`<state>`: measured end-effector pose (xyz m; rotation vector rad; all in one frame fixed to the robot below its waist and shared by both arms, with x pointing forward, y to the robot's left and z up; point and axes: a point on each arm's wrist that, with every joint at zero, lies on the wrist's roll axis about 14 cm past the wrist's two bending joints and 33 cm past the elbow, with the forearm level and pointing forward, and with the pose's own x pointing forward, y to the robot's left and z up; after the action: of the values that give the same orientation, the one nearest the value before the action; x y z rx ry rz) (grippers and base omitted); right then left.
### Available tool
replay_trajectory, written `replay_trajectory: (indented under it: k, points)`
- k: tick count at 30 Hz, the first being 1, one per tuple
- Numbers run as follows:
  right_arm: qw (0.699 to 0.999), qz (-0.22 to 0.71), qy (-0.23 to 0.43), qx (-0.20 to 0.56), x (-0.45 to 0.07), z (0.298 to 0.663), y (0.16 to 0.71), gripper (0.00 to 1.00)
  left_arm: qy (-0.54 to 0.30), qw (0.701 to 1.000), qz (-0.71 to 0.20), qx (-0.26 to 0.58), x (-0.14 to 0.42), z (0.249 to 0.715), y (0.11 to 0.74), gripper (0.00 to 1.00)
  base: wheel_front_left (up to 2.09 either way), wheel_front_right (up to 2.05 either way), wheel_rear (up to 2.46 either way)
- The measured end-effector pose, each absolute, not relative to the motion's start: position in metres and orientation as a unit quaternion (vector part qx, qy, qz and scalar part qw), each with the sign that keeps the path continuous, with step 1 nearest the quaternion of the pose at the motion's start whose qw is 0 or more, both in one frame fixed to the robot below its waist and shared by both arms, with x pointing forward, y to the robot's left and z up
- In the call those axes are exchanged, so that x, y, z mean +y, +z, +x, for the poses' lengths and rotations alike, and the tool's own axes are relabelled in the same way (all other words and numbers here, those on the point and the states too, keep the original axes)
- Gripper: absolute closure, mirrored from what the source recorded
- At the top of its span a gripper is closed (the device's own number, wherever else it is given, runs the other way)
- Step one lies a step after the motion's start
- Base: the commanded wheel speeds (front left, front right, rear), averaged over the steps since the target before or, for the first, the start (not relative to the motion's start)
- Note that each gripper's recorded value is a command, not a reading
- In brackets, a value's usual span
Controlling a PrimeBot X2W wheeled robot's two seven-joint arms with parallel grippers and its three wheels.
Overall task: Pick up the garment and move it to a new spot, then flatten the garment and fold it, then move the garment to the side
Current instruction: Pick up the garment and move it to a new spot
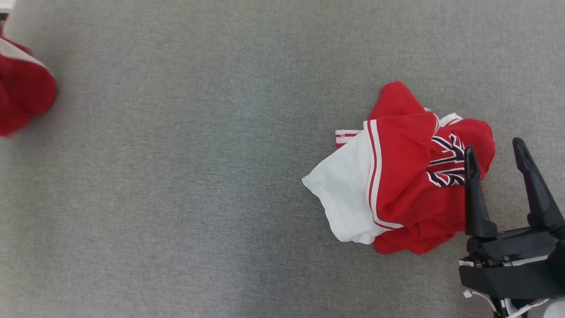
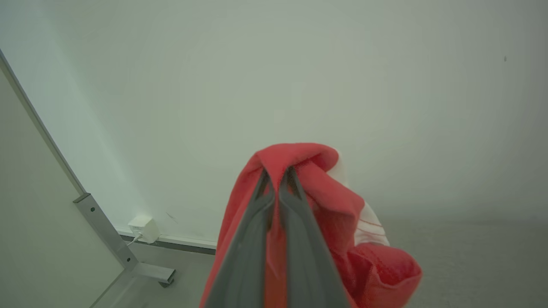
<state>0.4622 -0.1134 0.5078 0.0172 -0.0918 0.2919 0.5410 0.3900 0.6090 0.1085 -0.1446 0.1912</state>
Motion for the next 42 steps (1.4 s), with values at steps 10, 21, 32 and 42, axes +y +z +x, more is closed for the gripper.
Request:
replay_trajectory:
  k: [10,21,32,42]
  points:
    - [0.99,-0.012,0.133,-0.033,-0.126,0.462,0.506,0.0,0.122,0.991,-0.011,0.057,0.382,0.53,0.485,1.0,0.0,0.0,0.0]
    - [0.99,-0.014,0.133,-0.034,-0.126,0.459,0.511,0.0,0.132,0.989,-0.014,0.07,0.383,0.523,0.475,0.0,0.0,0.0,0.0]
    - [0.989,0.013,0.134,-0.054,-0.12,0.448,0.522,0.0,0.082,0.994,0.019,-0.076,0.361,0.537,0.583,0.0,0.0,0.0,0.0]
    - [0.992,0.032,0.1,-0.064,-0.14,0.425,0.526,0.0,-0.017,0.988,0.029,-0.15,0.284,0.547,0.631,0.0,0.0,0.0,0.0]
